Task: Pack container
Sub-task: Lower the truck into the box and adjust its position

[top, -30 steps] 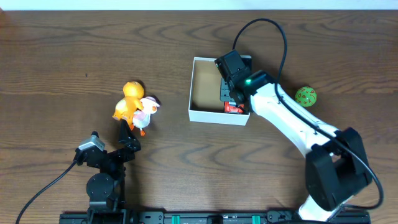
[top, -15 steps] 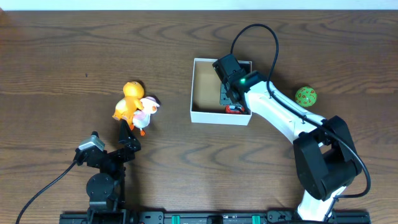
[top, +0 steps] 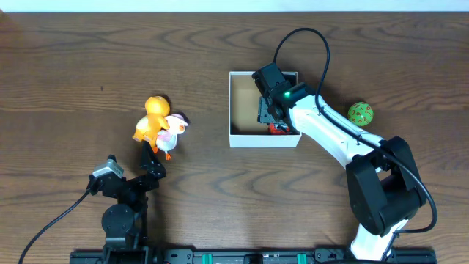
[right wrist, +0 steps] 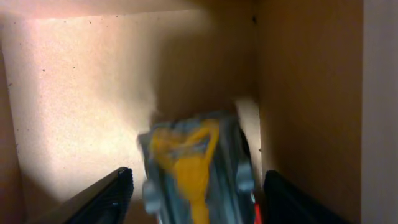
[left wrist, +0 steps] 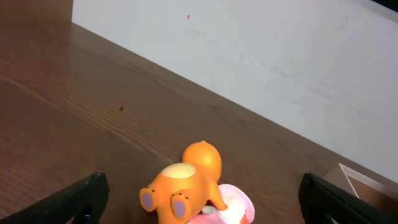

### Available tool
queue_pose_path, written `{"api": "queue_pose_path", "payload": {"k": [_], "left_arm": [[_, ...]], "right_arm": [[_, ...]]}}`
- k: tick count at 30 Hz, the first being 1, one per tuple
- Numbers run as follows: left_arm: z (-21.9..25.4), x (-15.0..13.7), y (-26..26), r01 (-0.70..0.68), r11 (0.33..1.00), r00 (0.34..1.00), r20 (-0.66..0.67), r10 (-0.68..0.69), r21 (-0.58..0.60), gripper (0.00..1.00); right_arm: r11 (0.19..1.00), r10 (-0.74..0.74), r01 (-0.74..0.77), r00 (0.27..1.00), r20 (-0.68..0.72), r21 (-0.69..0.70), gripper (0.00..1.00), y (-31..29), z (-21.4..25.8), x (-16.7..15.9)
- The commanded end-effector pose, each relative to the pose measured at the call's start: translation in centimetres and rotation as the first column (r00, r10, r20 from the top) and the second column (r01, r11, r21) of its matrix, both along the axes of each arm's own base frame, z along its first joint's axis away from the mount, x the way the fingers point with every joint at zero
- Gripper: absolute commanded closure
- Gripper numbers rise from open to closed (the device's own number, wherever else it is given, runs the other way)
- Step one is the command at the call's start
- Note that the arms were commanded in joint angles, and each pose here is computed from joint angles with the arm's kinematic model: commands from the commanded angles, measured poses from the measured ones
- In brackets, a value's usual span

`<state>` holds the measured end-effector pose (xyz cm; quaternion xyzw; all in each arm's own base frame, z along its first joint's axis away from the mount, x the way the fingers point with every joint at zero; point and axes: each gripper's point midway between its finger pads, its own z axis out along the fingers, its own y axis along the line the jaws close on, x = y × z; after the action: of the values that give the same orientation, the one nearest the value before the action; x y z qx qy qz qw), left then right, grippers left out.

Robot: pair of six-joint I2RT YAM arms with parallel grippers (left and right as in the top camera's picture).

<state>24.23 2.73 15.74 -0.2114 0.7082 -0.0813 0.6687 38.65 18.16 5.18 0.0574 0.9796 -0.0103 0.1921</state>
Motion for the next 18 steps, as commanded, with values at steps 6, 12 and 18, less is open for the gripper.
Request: {"api": "queue_pose_path", "payload": {"k": [6, 12, 18], "left_arm": [[-1.8, -0.1, 0.2, -0.007, 1.0, 0.999, -0.054, 0.008, 0.015, 0.02], [-1.8, -0.1, 0.2, -0.007, 1.0, 0.999, -0.054, 0.008, 0.015, 0.02], [-1.8, -0.1, 0.2, -0.007, 1.0, 0.999, -0.054, 0.008, 0.015, 0.02]], "right_arm": [[0.999, 0.043, -0.044, 0.997, 0.056, 0.008, 0.24, 0.7, 2.2, 1.7], [0.994, 0.104, -0.109, 0.982, 0.158, 0.023, 0.23, 2.2, 8.8, 4.3], [0.996, 0.089, -0.087, 0.976, 0.2, -0.018, 0.22, 1.1, 14.4, 4.9]]}}
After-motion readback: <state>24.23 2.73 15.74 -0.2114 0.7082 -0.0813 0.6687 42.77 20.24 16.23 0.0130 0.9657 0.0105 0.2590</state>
